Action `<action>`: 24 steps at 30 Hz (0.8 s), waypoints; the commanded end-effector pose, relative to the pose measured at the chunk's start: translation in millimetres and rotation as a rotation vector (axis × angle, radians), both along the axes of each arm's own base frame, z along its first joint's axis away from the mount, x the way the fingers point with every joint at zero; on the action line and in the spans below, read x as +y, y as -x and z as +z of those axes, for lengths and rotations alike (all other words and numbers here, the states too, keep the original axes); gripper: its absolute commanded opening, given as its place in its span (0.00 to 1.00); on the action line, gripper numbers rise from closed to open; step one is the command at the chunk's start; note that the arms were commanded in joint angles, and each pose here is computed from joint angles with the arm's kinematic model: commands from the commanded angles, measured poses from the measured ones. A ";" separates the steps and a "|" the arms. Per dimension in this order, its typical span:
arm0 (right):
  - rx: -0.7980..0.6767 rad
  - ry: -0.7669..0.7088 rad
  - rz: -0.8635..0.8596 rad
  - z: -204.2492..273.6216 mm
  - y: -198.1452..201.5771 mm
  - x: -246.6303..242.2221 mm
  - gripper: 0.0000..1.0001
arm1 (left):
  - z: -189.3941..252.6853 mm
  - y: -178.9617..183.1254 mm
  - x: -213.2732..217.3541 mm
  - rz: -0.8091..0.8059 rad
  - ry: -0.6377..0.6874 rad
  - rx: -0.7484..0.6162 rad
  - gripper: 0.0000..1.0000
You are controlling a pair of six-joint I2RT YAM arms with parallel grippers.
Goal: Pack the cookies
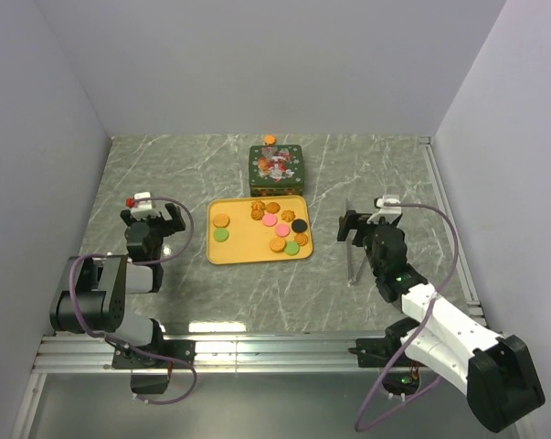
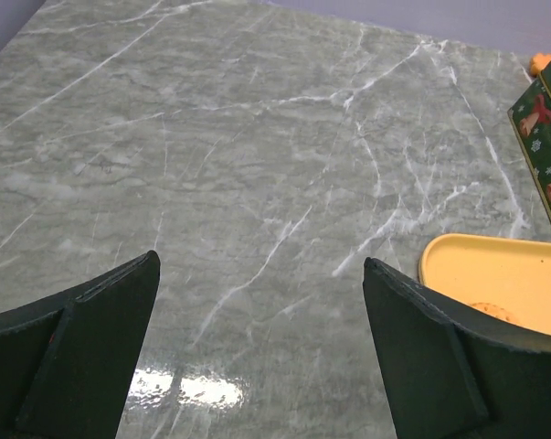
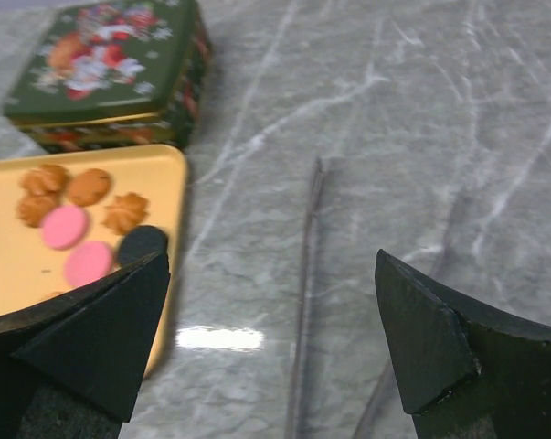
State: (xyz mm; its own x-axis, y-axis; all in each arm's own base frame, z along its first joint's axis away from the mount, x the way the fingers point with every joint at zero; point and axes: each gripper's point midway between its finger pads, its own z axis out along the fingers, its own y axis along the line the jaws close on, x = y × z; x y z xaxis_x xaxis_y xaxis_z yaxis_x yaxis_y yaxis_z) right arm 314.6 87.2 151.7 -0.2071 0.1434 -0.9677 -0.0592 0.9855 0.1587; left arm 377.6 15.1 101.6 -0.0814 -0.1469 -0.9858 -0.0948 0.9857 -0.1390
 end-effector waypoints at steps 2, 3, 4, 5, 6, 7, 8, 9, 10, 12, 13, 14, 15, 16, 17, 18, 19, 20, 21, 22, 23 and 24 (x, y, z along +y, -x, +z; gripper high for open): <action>-0.164 0.049 -0.136 34.6 -20.3 -28.8 1.00 | 23.6 -5.6 -5.1 -0.028 -0.015 -0.086 0.99; -0.169 0.058 -0.158 32.5 -21.8 -35.4 1.00 | 23.4 -5.9 -4.5 -0.026 -0.015 -0.087 0.99; -0.176 0.086 -0.163 30.9 -25.0 -38.2 1.00 | 24.4 -6.1 -4.7 -0.028 -0.015 -0.089 0.99; -0.171 0.100 -0.177 28.6 -26.4 -43.1 1.00 | 24.6 -6.0 -4.5 -0.026 -0.016 -0.089 0.99; -0.162 0.105 -0.202 23.9 -25.9 -49.6 1.00 | 23.6 -5.8 -4.7 -0.028 -0.015 -0.087 0.99; -0.173 0.100 -0.226 24.8 -26.5 -57.4 1.00 | 23.8 -5.9 -5.0 -0.028 -0.015 -0.086 1.00; -0.176 0.095 -0.243 23.0 -26.0 -62.4 1.00 | 24.9 -6.1 -5.0 -0.028 -0.015 -0.090 0.99; -0.166 0.099 -0.250 14.7 -23.2 -66.7 1.00 | 25.2 -6.4 -5.0 -0.028 -0.015 -0.090 0.99; -0.171 0.095 -0.278 13.6 -23.0 -75.5 1.00 | 23.4 -5.8 -5.1 -0.028 -0.015 -0.084 0.99; -0.160 0.095 -0.298 4.8 -20.0 -83.1 1.00 | 24.4 -6.2 -4.5 -0.026 -0.015 -0.087 0.99; -0.172 0.093 -0.297 5.9 -20.6 -85.2 1.00 | 24.5 -6.6 -4.4 -0.026 -0.015 -0.087 0.99; -0.169 0.092 -0.306 3.4 -21.0 -88.3 1.00 | 23.5 -6.1 -5.3 -0.029 -0.015 -0.086 0.99; -0.162 0.091 -0.306 -1.5 -20.3 -89.4 1.00 | 24.4 -6.3 -5.3 -0.029 -0.015 -0.087 1.00; -0.168 0.088 -0.311 -2.1 -21.7 -90.6 1.00 | 24.8 -6.7 -5.0 -0.028 -0.015 -0.089 0.99; -0.169 0.091 -0.308 -1.1 -24.2 -91.3 1.00 | 23.6 -6.0 -4.7 -0.028 -0.015 -0.086 0.99; -0.180 0.094 -0.303 1.8 -27.2 -91.1 1.00 | 24.4 -6.2 -4.5 -0.026 -0.015 -0.087 0.99; -0.183 0.103 -0.292 1.0 -30.9 -89.7 1.00 | 23.6 -6.0 -5.3 -0.029 -0.015 -0.086 0.99; -0.183 0.104 -0.275 1.2 -34.5 -87.4 1.00 | 23.8 -5.9 -5.1 -0.028 -0.015 -0.086 1.00; -0.197 0.100 -0.282 7.2 -39.9 -90.1 1.00 | 23.3 -6.3 -5.3 -0.029 -0.015 -0.084 0.99; -0.197 0.074 -0.269 5.5 -46.4 -87.5 1.00 | 23.7 -6.4 -5.0 -0.028 -0.015 -0.086 0.99; -0.200 0.068 -0.268 5.0 -49.9 -88.3 1.00 | 23.8 -5.9 -5.3 -0.029 -0.015 -0.086 0.99; -0.191 0.075 -0.268 3.1 -53.8 -89.8 1.00 | 23.6 -6.0 -5.3 -0.029 -0.015 -0.086 1.00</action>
State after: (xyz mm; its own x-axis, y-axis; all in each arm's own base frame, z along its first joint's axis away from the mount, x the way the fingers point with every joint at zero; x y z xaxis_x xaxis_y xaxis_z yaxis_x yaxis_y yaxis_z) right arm 347.0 -2.9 120.0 -0.1075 0.0726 -0.9916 0.2020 0.9781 0.0497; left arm 378.3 14.4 104.3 -0.0708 -0.1464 -0.9867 -0.0910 0.9860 -0.1398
